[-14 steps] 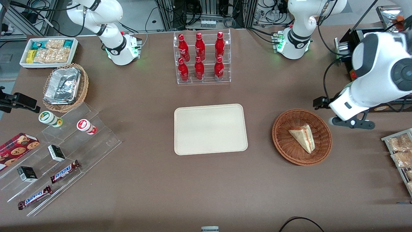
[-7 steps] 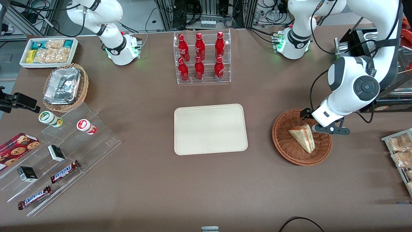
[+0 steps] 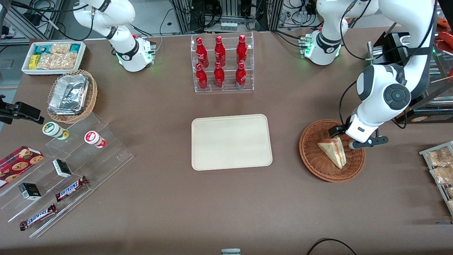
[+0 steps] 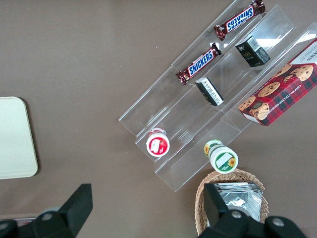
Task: Place sandwich from basket to tray
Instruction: 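Lower the left gripper and close it on the sandwich's wrapped edge, then lift the sandwich and carry it with the left gripper over the cream tray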
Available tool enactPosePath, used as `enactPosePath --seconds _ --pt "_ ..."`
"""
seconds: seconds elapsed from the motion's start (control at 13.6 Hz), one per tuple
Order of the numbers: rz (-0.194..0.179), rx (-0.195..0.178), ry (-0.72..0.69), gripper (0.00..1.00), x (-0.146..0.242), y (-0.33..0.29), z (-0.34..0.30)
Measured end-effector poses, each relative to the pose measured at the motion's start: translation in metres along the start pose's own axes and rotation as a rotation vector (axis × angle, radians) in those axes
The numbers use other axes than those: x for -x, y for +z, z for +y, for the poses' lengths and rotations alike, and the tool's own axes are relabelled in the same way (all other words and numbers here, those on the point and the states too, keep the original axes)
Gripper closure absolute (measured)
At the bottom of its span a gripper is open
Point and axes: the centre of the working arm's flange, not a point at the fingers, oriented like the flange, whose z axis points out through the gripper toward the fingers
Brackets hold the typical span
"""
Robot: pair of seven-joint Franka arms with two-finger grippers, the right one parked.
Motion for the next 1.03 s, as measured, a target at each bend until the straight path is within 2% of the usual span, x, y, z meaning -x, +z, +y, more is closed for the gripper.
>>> enactPosePath --seconds 0.22,0.44,0.59,1.03 --pt "0.014 0.018 -0.248 0.0 -0.004 0.011 0.005" --pt "0.013 0.061 -0.346 0.0 -0.008 0.019 0.007" --pt "0.019 0.077 -0.383 0.0 -0.011 0.026 0.009" --pt "0.007 0.069 -0.389 0.0 -0.015 0.062 0.011"
